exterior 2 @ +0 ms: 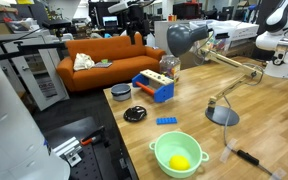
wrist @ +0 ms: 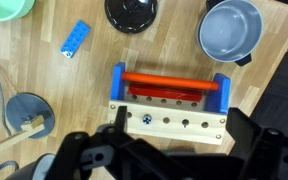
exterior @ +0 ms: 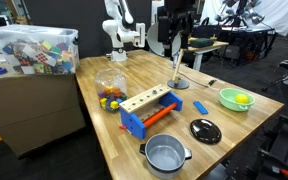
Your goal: Remove the bolt from the hole
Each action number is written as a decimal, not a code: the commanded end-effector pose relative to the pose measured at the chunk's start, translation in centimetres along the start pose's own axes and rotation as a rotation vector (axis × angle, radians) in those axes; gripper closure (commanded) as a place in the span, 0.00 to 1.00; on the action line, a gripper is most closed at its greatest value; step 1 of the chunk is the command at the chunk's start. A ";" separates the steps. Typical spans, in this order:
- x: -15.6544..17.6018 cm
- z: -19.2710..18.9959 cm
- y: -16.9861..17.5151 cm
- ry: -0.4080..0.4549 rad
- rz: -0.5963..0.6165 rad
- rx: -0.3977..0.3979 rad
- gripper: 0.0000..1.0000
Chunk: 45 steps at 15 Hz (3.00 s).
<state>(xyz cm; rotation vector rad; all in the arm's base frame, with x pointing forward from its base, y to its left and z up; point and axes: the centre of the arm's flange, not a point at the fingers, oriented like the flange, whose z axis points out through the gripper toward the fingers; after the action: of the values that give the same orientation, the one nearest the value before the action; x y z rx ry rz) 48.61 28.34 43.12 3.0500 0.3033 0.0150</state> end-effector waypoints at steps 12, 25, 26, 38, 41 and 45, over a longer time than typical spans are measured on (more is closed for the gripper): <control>2.9 10.4 -0.8 -0.092 0.013 0.046 0.00; 3.8 13.6 0.0 -0.115 0.052 0.037 0.00; 4.5 13.8 0.3 -0.075 0.061 0.022 0.00; 8.7 16.8 0.4 0.004 0.093 0.035 0.00; 9.0 16.7 0.3 0.008 0.094 0.036 0.00; 9.0 16.8 0.4 0.009 0.103 0.031 0.00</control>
<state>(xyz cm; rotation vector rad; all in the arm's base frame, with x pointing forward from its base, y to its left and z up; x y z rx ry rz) 57.80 28.49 26.55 3.0976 0.1606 0.0283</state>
